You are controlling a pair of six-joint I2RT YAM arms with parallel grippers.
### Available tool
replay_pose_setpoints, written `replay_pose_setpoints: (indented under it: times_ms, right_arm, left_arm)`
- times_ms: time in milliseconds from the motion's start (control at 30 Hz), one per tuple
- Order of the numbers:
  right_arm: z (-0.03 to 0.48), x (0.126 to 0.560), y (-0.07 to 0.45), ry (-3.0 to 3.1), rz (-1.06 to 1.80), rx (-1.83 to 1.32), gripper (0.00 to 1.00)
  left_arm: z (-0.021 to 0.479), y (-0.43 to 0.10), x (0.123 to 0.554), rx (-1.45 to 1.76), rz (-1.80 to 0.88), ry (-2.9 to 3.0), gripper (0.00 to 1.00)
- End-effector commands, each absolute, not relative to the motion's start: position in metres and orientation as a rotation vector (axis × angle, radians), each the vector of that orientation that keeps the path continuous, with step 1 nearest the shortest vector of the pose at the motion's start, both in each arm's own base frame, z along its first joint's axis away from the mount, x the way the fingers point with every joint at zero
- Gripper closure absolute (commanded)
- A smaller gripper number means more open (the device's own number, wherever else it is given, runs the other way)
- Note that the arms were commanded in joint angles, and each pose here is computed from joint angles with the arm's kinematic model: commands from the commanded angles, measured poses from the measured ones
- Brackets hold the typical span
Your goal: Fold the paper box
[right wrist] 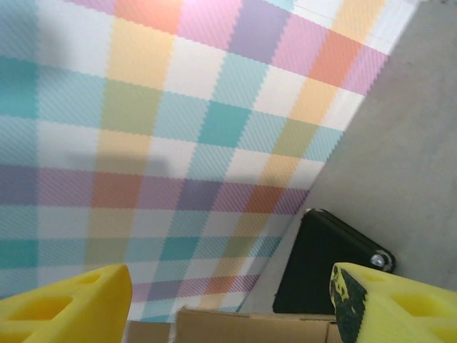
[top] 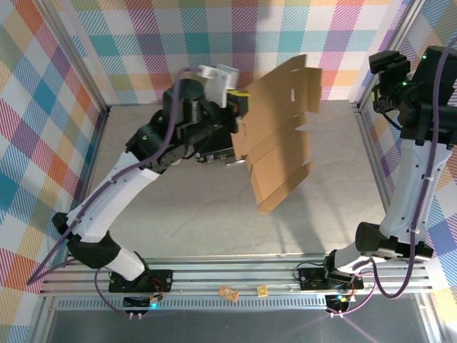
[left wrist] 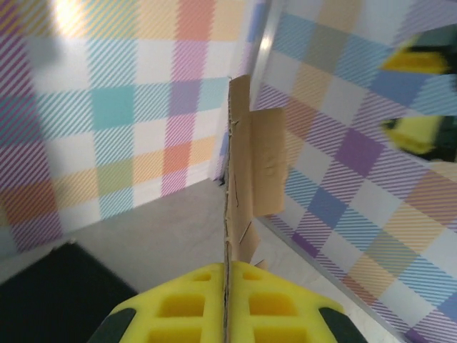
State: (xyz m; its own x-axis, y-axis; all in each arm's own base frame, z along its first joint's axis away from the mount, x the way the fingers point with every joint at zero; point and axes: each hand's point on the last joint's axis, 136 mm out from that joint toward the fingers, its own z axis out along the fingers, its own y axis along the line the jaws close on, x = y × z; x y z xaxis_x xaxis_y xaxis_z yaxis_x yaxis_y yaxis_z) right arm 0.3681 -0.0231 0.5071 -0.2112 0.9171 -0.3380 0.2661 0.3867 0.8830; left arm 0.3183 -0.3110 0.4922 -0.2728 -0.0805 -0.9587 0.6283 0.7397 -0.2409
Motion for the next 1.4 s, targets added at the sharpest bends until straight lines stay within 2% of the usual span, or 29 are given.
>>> replay_pose_setpoints:
  times_ms: [0, 200, 300, 400, 567, 900, 1267, 1367]
  right_arm:
    - [0.500, 0.376, -0.012, 1.780, 0.912, 0.983, 0.27]
    - [0.453, 0.383, 0.040, 1.985, 1.015, 0.961, 0.30]
    - [0.407, 0.380, 0.092, 2.138, 1.130, 0.970, 0.31]
    - [0.360, 0.375, 0.152, 2.249, 1.290, 0.974, 0.31]
    - [0.316, 0.380, 0.206, 2.312, 1.456, 1.021, 0.28]
    - [0.276, 0.416, 0.236, 2.359, 1.542, 1.128, 0.27]
    - [0.231, 0.411, 0.247, 2.498, 1.461, 1.309, 0.43]
    - [0.228, 0.414, 0.248, 2.489, 1.464, 1.316, 0.55]
  left_arm:
    - [0.435, -0.291, 0.329, 0.325, -0.790, 1.875, 1.00]
    - [0.334, -0.284, 0.364, 0.453, -0.533, 1.872, 1.00]
    - [0.283, -0.297, 0.370, 0.575, -0.523, 1.892, 1.00]
    - [0.254, -0.295, 0.375, 0.628, -0.550, 1.925, 1.00]
    - [0.239, -0.289, 0.371, 0.743, -0.590, 1.945, 1.00]
    - [0.229, -0.296, 0.362, 0.881, -0.637, 1.943, 1.00]
    - [0.231, -0.300, 0.363, 0.924, -0.642, 1.925, 1.00]
    - [0.234, -0.300, 0.364, 0.925, -0.641, 1.918, 1.00]
